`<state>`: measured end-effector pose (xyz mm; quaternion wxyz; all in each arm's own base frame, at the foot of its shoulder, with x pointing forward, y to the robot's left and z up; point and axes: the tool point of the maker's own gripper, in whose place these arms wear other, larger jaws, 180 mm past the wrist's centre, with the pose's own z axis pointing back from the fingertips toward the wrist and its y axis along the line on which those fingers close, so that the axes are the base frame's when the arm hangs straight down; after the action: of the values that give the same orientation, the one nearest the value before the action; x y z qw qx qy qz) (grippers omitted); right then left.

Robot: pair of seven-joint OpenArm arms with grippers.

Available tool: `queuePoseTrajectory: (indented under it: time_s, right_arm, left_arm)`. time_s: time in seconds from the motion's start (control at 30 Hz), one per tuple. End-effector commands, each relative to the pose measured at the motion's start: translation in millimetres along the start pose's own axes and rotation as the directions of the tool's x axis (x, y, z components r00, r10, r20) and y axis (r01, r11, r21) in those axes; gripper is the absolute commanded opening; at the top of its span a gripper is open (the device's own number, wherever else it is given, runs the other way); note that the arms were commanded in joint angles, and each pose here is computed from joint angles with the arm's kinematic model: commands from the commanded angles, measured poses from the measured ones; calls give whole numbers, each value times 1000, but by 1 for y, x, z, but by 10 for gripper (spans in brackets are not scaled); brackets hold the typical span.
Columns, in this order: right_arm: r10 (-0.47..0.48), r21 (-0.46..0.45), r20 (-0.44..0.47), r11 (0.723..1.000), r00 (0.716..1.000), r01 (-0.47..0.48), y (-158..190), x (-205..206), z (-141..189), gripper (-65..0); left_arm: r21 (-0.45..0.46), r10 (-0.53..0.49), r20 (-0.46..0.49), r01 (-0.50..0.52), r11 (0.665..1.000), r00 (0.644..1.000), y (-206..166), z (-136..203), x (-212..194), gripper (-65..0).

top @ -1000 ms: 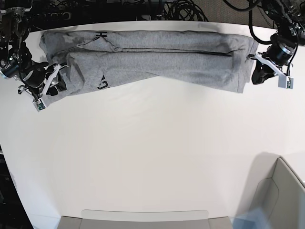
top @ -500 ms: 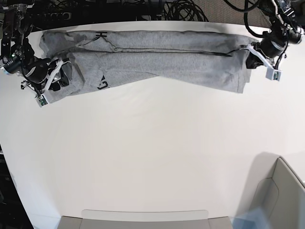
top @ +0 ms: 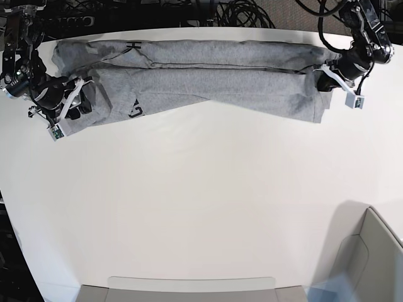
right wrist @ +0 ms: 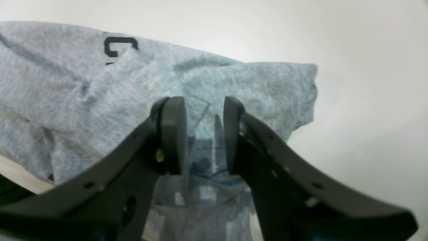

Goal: Fold the T-shirt properly
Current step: 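Release the strip end with the left gripper and lift it away, then lower the left gripper and regrasp the strip end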

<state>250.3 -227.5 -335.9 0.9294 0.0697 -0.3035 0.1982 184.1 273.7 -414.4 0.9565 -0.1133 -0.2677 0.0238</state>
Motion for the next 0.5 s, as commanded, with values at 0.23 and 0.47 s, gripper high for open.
queuePoseTrajectory:
  time_s: [0.23, 0.47]
  right_arm:
    - [10, -5, 45, 1000, 999, -10, -2, 13, 4, -451]
    - [3, 1, 58, 1000, 998, -3, 1, 17, 3, -451]
  left_arm:
    - [97, -16, 290, -13, 995, 957, 25, 41, 91, -421]
    - [120, -93, 530, 34, 992, 843, 16, 76, 195, -439]
